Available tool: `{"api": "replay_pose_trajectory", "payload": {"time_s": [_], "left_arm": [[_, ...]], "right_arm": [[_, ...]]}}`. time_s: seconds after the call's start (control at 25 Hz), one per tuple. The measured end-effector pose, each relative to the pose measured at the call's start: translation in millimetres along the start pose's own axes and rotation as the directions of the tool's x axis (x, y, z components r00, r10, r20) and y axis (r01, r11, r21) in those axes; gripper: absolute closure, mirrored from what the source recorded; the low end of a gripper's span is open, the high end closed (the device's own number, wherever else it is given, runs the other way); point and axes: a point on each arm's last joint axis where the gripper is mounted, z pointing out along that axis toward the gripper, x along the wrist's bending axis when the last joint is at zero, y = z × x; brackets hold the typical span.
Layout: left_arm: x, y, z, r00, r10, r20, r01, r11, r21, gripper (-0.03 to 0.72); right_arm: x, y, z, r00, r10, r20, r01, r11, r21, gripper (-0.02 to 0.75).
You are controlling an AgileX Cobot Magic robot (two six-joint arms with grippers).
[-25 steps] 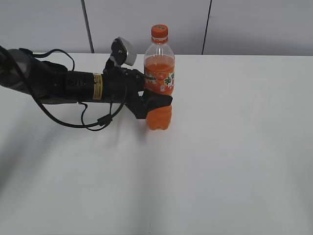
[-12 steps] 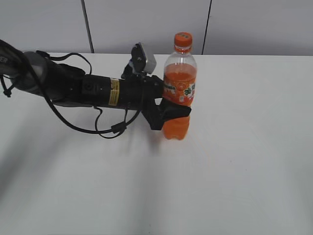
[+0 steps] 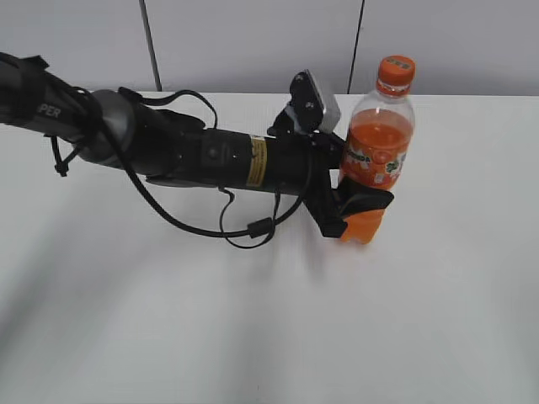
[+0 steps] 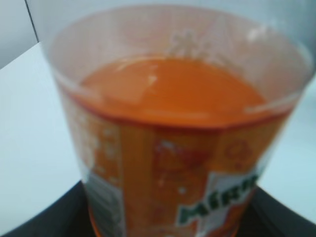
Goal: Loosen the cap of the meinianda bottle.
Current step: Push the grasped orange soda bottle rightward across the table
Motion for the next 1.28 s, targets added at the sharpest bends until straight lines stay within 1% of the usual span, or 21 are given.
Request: {"api": "replay_pose_trajectory", "payload": {"time_s": [0.12,0.24,0.36,0.48,0.8,1.0,1.12,1.28], "left_arm": [[-8.8,2,9,1.000,0.011,-0.004,-0.011,1.000,0.014,0.265],[-13.5,6,14,1.000,-0.017,-0.017,0.017,1.000,-0.008,0.265],[-12.8,5,16,0.999,-0.043,-0.030,0.043,0.999,-0.020,0.265],[-12.3,-5,19,0.998,-0.059,-0.036,0.059,0.998,0.003,0.265],[-12.5,-15,22,0.997,-0.072,-0.036,0.073,0.997,0.017,0.265],[-12.2,-15,22,0.996,-0.075,-0.038,0.076,0.997,0.015,0.265],[-12.0,-15,22,0.996,-0.075,-0.040,0.076,0.997,0.018,0.265],[-11.9,-15,22,0.996,-0.076,-0.042,0.076,0.997,0.019,0.265]], "right_arm": [[0,0,0,1.000,0.000,0.000,0.000,1.000,0.000,0.153],[0,0,0,1.000,0.000,0.000,0.000,1.000,0.000,0.153],[0,0,0,1.000,0.000,0.000,0.000,1.000,0.000,0.153],[0,0,0,1.000,0.000,0.000,0.000,1.000,0.000,0.153],[0,0,0,1.000,0.000,0.000,0.000,1.000,0.000,0.153],[0,2,-2,1.000,0.001,0.001,-0.001,1.000,-0.007,0.153],[-1,15,-7,1.000,0.002,0.000,-0.002,1.000,-0.001,0.153],[-5,51,-3,1.000,0.002,-0.007,-0.001,0.997,0.071,0.153]]}}
